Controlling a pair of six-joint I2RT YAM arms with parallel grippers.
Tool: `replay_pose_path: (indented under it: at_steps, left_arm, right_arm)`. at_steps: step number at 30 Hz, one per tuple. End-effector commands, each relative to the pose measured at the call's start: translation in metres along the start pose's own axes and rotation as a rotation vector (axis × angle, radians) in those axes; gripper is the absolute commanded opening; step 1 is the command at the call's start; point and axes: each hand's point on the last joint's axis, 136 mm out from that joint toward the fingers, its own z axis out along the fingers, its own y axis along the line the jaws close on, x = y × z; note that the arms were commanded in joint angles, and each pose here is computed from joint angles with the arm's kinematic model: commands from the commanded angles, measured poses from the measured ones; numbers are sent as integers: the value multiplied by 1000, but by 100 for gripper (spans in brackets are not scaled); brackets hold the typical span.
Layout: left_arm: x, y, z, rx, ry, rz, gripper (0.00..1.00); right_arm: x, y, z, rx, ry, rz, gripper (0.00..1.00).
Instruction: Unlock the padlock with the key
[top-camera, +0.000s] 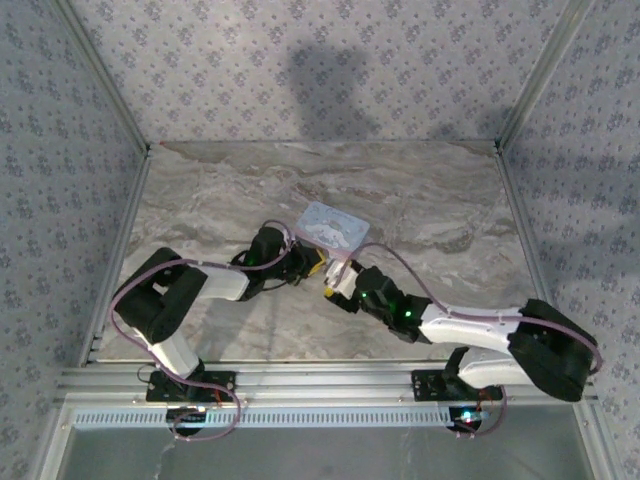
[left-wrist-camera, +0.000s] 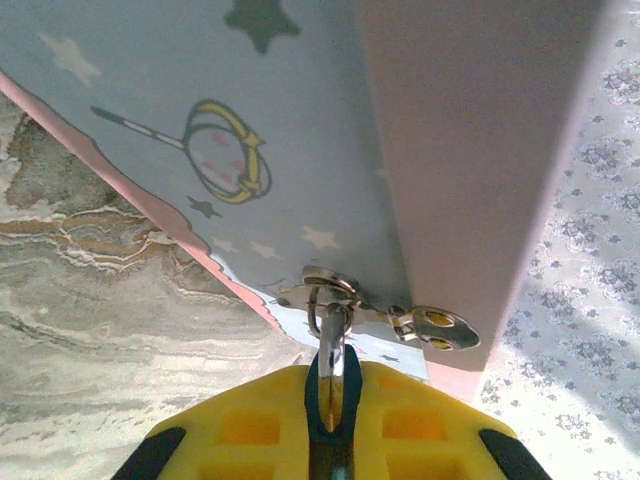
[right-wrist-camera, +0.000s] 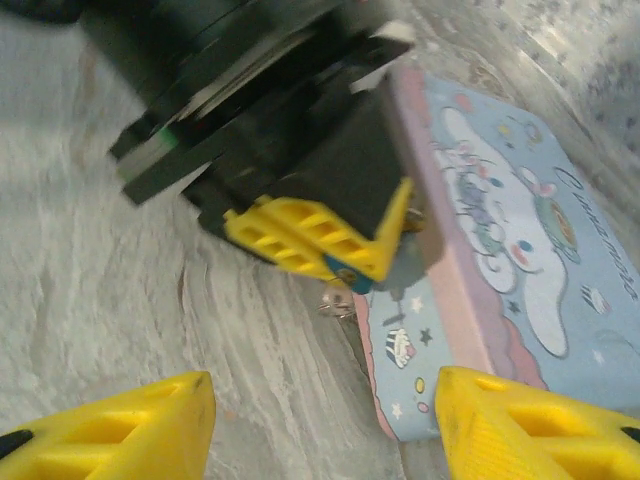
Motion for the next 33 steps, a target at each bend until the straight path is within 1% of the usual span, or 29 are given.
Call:
replay_pose_path:
  at_steps: [1, 4, 10, 20, 33]
  left_arm:
    - [0, -33, -5, 66, -1, 27, 0]
    - [0, -33, -5, 66, -1, 23, 0]
    - [2, -34, -4, 69, 5, 22, 0]
    - [3, -34, -2, 74, 14, 18, 0]
    - [3, -35, -2, 78, 16, 18, 0]
  right_arm:
    - [-5, -9, 10, 101, 15, -257, 60]
    - [-6, -7, 21, 126, 12, -276, 60]
    - [-6, -4, 36, 129, 10, -272, 49]
    - [-6, -11, 47, 146, 3, -229, 35]
    - [2, -19, 56, 182, 16, -199, 19]
